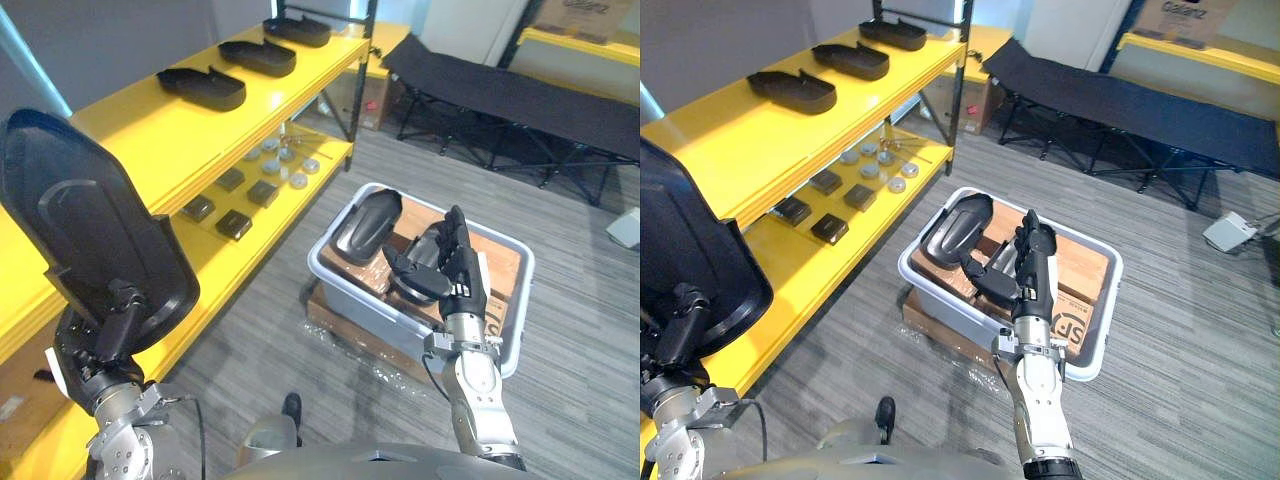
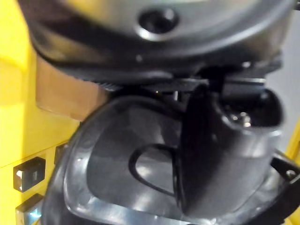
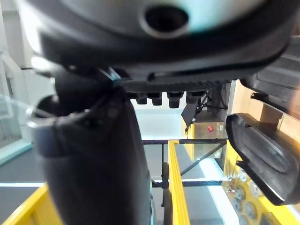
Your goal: Walk over and take three plastic housings, then place them on the shelf
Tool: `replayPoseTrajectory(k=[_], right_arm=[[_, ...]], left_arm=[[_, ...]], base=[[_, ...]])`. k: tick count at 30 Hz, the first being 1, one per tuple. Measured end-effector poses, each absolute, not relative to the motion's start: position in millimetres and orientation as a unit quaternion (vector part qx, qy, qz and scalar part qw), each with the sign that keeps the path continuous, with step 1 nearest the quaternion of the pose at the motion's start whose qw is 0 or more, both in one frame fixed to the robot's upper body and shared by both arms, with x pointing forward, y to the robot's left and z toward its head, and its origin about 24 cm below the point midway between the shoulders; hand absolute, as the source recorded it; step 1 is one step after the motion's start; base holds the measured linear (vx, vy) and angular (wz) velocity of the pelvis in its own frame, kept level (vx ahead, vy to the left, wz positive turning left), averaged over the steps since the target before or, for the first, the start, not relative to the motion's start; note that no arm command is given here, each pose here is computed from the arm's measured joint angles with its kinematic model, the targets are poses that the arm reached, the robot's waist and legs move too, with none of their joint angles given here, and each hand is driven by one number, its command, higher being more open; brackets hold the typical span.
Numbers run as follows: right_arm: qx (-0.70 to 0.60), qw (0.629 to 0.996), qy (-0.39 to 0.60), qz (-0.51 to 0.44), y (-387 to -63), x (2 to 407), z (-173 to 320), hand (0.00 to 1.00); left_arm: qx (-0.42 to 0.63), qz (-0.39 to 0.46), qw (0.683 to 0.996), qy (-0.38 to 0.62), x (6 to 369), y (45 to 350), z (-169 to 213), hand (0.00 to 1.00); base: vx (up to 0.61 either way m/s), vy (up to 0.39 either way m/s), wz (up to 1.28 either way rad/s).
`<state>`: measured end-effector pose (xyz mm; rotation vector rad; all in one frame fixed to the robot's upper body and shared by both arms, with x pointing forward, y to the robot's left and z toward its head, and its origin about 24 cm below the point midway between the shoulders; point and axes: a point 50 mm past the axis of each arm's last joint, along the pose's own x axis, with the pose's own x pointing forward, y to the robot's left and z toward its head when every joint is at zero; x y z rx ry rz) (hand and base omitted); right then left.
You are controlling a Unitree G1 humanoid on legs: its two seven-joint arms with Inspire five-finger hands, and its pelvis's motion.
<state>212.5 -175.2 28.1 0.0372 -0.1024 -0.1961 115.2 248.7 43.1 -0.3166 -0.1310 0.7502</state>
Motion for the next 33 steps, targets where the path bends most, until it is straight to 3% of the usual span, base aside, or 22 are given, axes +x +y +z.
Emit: replayPoseTrajectory(k=[7,13,15,20,33], right_arm=[[0.02,0.991,-0.041,-0.129,-182,208,26,1.0],[0.019,0.976,-0.018,-0.218,-215,171,20,1.0],[0.029,0.974,-0.022,-0.225,-217,168,19,1.0],[-0.014,0.98,-0.089,-0.18,-213,178,41,1.0],[0.018,0.978,-0.112,-0.176,-205,184,46,1.0]], left_arm=[[-0.18,0.294,0.936,-0.071,130,232,45,0.0],[-0.175,0.133,0.97,-0.101,171,205,62,0.0],[-0.169,0.119,0.972,-0.112,179,203,67,0.0],[-0.181,0.159,0.965,-0.103,184,205,63,0.0],[-0.176,0.242,0.952,-0.065,162,222,48,0.0]], base=[[0.03,0.04,0.24],[0.08,-0.005,0.94],[0.14,-0.071,0.53],[0.0,-0.085,0.13],[0.0,0.02,0.08]])
